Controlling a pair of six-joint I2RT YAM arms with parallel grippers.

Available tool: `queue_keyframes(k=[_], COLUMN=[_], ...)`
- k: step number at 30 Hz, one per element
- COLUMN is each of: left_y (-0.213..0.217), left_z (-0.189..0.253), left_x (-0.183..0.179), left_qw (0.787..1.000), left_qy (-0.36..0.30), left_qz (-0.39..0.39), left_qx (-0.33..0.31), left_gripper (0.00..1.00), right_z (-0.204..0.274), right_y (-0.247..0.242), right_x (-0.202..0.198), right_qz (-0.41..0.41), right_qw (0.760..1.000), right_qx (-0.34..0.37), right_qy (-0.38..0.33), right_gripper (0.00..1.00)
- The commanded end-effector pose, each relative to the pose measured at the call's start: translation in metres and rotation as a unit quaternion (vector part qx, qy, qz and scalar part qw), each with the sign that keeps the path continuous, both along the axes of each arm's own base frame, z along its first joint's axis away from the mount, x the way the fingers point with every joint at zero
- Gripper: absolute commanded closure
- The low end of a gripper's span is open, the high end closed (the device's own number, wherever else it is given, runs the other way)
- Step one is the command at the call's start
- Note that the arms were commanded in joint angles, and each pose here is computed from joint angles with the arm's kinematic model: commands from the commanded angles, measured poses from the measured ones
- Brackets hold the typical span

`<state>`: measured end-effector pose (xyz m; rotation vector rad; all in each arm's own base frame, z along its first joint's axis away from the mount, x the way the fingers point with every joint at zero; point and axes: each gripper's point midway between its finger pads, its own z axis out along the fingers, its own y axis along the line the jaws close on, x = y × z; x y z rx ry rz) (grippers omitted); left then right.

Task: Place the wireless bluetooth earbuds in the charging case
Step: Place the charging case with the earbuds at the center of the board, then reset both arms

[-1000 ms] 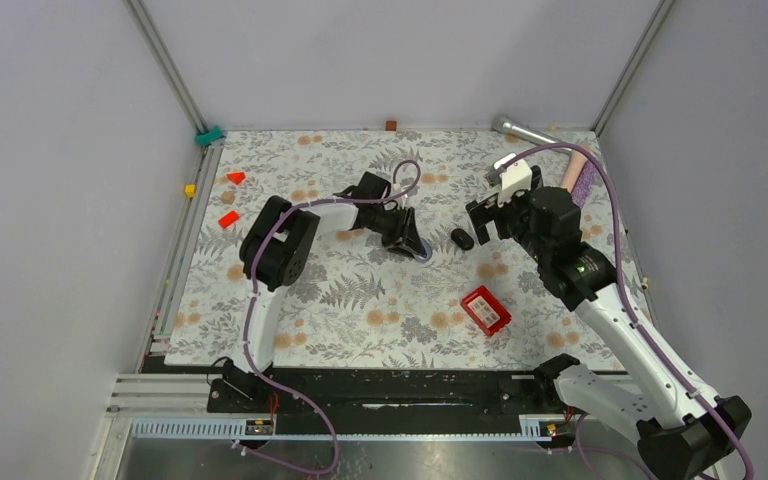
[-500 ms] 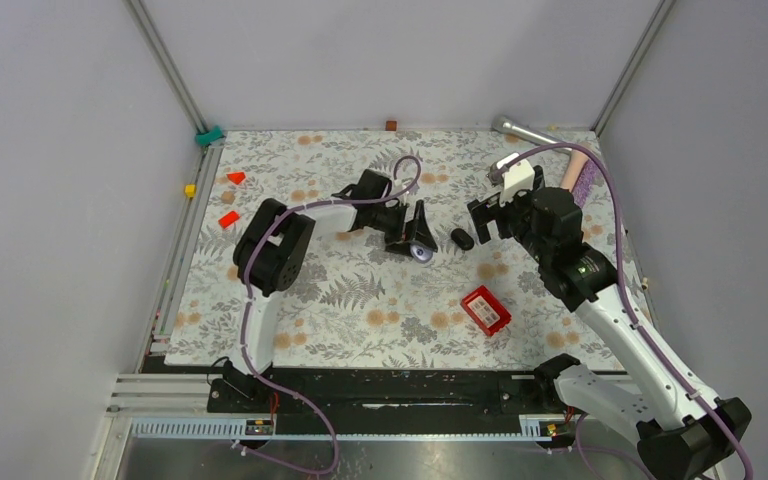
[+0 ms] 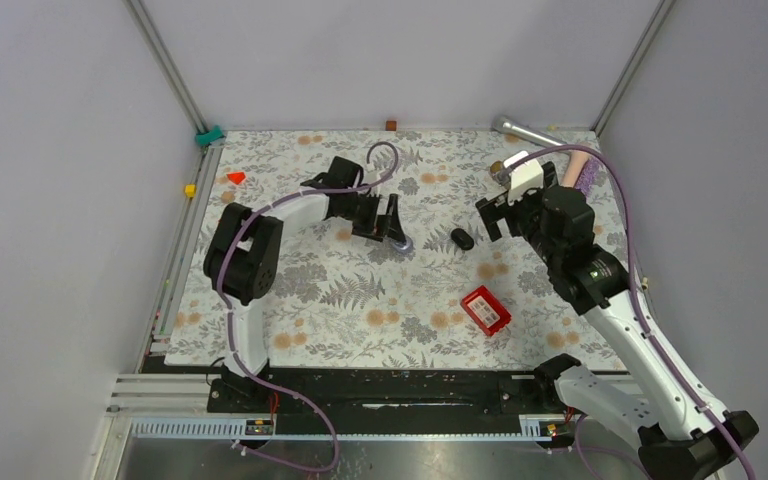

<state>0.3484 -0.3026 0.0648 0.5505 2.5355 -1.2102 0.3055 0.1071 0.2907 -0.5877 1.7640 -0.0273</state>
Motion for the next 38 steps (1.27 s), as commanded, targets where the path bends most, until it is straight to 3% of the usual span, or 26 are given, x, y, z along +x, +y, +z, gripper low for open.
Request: queue_keyframes(k=[1, 2, 3, 4, 8, 11, 17, 22, 24, 27, 31, 38], left_y=[0.031, 0.035, 0.04, 0.047, 0.078, 0.112, 0.172, 0.22, 0.233, 0.249, 0.245, 0.242], left_z=[0.015, 0.015, 0.014, 0.015, 0.052, 0.117, 0.231, 0.268, 0.266, 0.269, 0.261, 0.249], left_x=[0.004, 0.002, 0.0, 0.0, -0.002, -0.002, -0.035, -0.085, -0.095, -0.107, -0.11, -0.102], left_qw=[0.996, 0.994, 0.992, 0.99, 0.984, 0.963, 0.88, 0.81, 0.81, 0.79, 0.8, 0.815], left_qy=[-0.076, -0.083, -0.093, -0.103, -0.161, -0.26, -0.459, -0.545, -0.531, -0.541, -0.532, -0.512], left_qz=[-0.024, -0.033, -0.04, -0.041, -0.03, 0.005, 0.076, 0.154, 0.177, 0.223, 0.22, 0.215], left_qx=[0.051, 0.06, 0.075, 0.087, 0.077, 0.074, 0.098, 0.149, 0.174, 0.183, 0.17, 0.163], left_gripper=[0.02, 0.02, 0.01, 0.01, 0.01, 0.01, 0.01, 0.01, 0.01, 0.01, 0.01, 0.01], right_z=[0.035, 0.037, 0.04, 0.038, 0.034, 0.025, 0.04, 0.083, 0.095, 0.097, 0.091, 0.089], right_y=[-0.02, -0.022, -0.029, -0.027, -0.031, -0.032, -0.047, -0.071, -0.079, -0.082, -0.082, -0.095], right_x=[-0.006, -0.009, -0.009, -0.013, -0.026, -0.043, -0.071, -0.11, -0.126, -0.14, -0.136, -0.122], right_qz=[-0.022, -0.022, -0.005, -0.022, -0.012, 0.001, -0.038, -0.076, -0.08, -0.068, -0.064, -0.118], right_qw=[0.998, 0.998, 0.992, 0.997, 0.997, 0.998, 0.99, 0.963, 0.957, 0.959, 0.96, 0.945], right_qx=[-0.022, -0.025, -0.098, -0.043, -0.046, -0.036, 0.073, 0.194, 0.213, 0.203, 0.18, 0.206], right_qy=[-0.046, -0.053, -0.075, -0.062, -0.067, -0.054, -0.117, -0.17, -0.18, -0.187, -0.203, -0.225], right_gripper=[0.01, 0.01, 0.0, 0.01, 0.01, 0.02, 0.02, 0.02, 0.02, 0.02, 0.02, 0.02])
